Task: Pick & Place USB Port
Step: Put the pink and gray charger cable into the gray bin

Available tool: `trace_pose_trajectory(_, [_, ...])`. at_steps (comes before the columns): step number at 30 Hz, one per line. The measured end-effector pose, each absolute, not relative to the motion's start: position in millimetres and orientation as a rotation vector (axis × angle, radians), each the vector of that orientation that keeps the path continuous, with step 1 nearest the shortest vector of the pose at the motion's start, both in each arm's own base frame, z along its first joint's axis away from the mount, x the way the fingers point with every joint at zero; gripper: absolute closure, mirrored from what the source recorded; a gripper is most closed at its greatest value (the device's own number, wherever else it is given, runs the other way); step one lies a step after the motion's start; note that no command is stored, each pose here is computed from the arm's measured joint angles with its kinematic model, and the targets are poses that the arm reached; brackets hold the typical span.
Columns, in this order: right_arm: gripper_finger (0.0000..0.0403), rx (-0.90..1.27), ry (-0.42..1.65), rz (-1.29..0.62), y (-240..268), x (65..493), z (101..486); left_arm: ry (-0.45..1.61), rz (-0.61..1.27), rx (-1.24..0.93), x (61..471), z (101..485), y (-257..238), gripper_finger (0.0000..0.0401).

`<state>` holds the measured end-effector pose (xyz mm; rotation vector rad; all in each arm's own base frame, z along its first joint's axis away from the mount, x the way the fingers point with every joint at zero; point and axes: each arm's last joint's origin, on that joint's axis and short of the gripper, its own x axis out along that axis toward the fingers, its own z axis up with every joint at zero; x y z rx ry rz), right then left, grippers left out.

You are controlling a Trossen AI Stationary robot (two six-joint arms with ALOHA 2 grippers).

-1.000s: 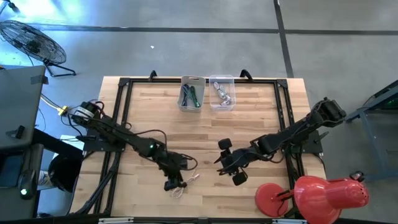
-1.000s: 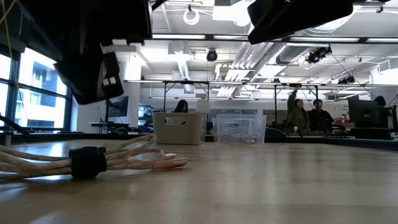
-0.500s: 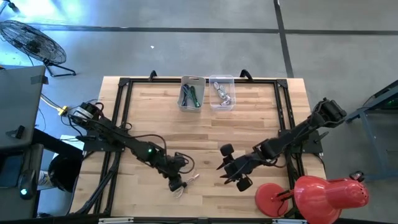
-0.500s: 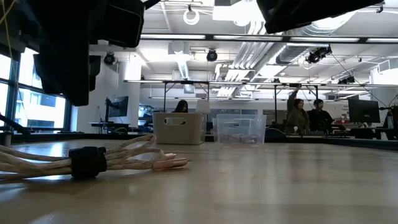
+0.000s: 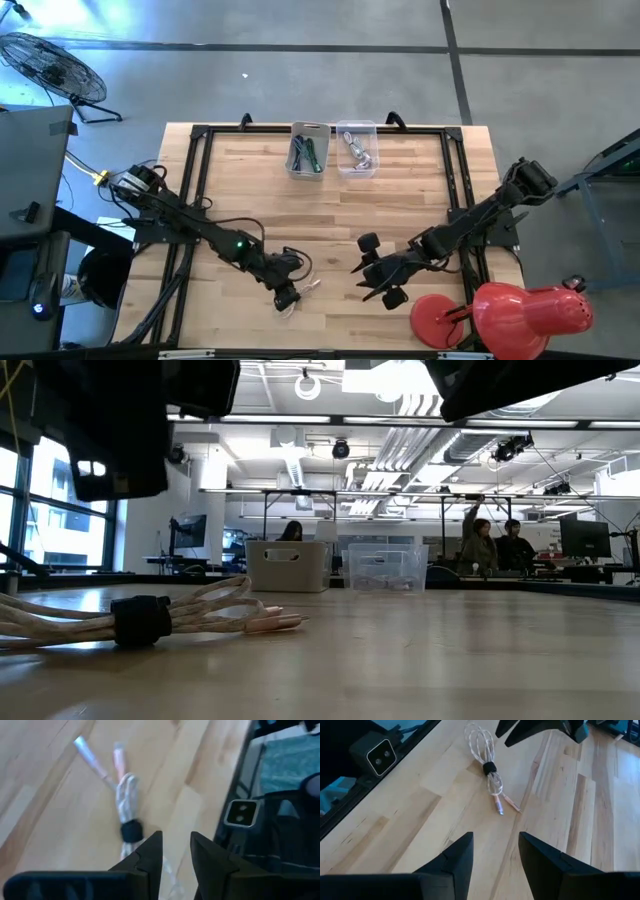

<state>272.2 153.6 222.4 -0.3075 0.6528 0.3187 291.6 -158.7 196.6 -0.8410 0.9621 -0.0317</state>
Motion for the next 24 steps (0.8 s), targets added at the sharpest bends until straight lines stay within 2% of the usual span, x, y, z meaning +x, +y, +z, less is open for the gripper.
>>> trace_pose_trajectory(10, [0.0254,-0.310,0.656,0.322,154.5,271.4,222.1,0.948,-0.020,-0.756,301.9,229.8,-170.1,0.0305])
trace_pose_trajectory(18, [0.0254,-0.311,0.668,0.314,155.3,269.1,219.1,1.177,0.025,-0.595,324.3,247.4,-191.7,0.0305])
trace_pose_trajectory(20, [0.0254,-0.301,0.673,0.305,156.8,267.8,218.7,1.183,0.021,-0.573,332.9,252.0,-196.6,0.0305])
trace_pose_trajectory(24, [0.0254,-0.290,0.679,0.307,159.7,265.5,218.4,1.276,0.089,-0.513,332.6,253.7,-196.0,0.0305])
